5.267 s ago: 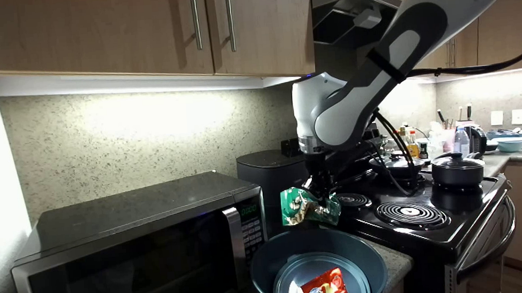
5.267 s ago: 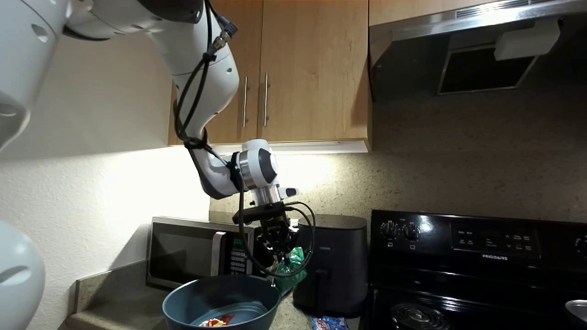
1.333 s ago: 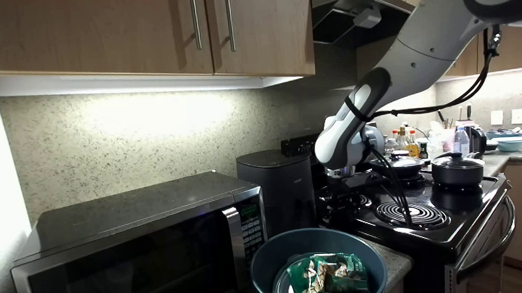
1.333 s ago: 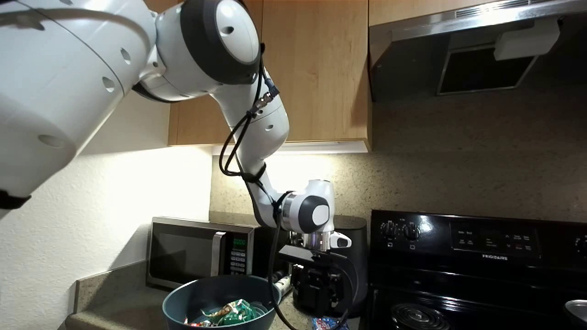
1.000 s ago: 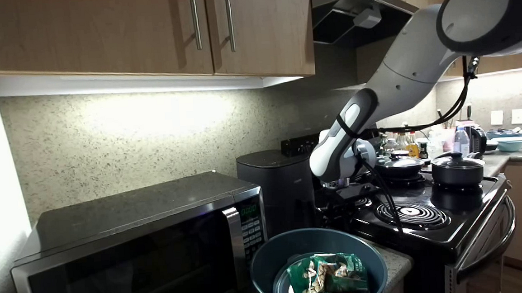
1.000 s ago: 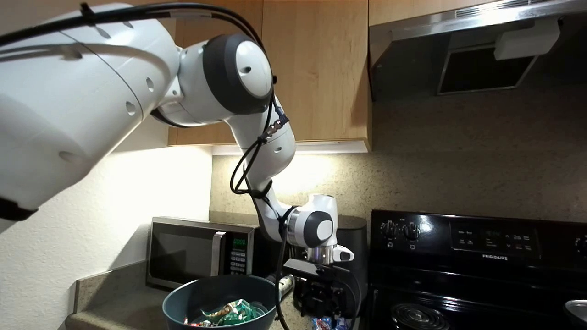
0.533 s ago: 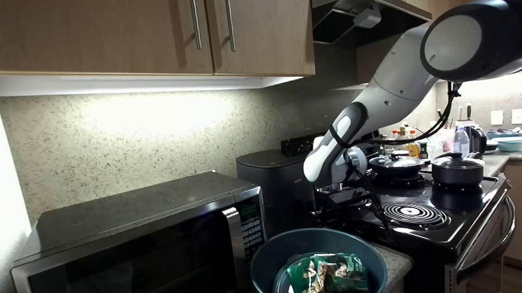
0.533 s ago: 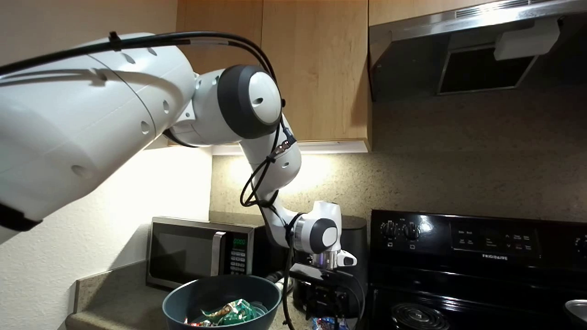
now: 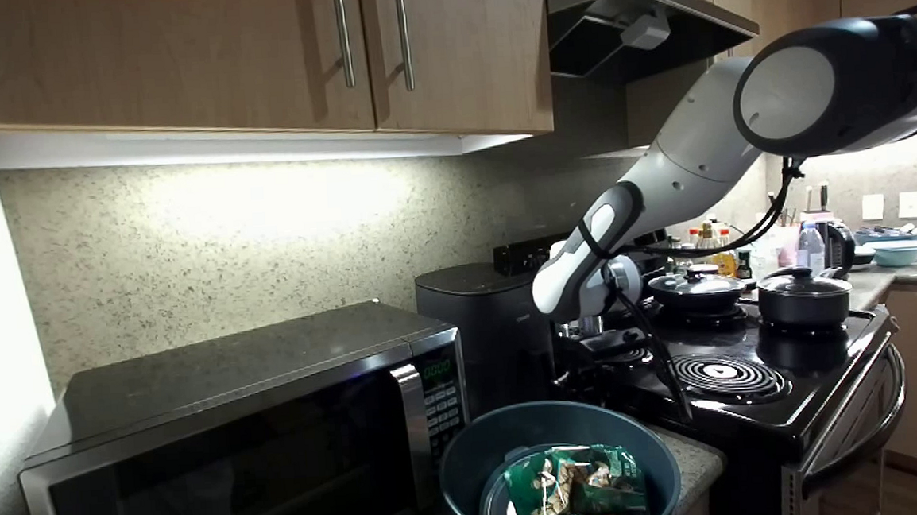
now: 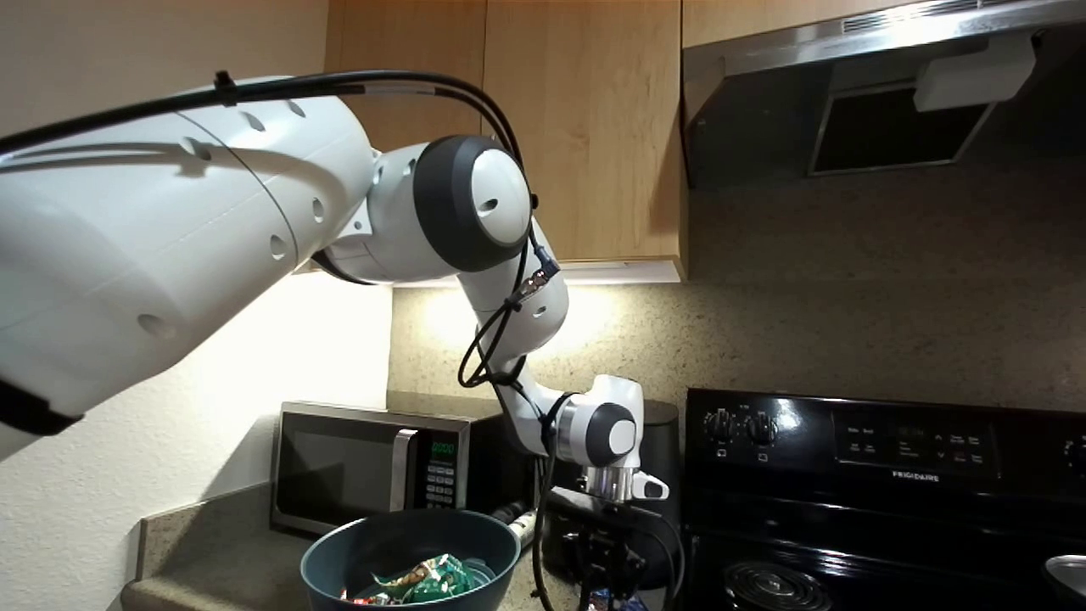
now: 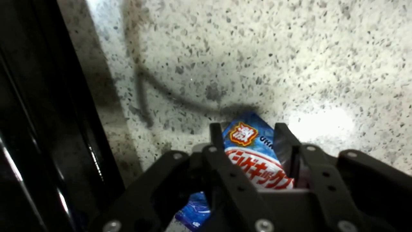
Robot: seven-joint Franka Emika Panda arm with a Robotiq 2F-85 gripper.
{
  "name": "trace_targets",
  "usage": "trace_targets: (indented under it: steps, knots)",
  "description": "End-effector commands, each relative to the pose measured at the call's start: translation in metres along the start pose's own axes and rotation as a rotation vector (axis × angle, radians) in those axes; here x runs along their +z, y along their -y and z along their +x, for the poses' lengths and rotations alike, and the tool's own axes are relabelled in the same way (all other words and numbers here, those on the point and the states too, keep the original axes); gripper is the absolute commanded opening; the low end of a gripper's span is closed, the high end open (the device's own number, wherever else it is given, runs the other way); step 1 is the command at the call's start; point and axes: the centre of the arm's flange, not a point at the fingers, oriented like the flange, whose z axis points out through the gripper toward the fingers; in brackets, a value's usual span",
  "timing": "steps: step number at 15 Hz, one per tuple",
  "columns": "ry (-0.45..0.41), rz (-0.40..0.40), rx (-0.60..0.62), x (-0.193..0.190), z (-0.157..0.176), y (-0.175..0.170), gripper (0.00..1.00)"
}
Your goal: Put all the snacks in the bowl
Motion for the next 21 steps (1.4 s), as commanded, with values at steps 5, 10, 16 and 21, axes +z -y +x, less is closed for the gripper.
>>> trace_targets:
  steps: [5,10,16,21]
  knots:
    - [0.046,0.048,0.007,-0.007,0.006,-0.009,0.02]
    - [0.060,0.035,-0.012,-0.009,0.000,-0.001,0.33]
    - [0.093,0.036,-0.047,-0.003,-0.006,0.019,0.70]
    - [0.073,0.011,-0.051,0.003,-0.004,0.019,0.99]
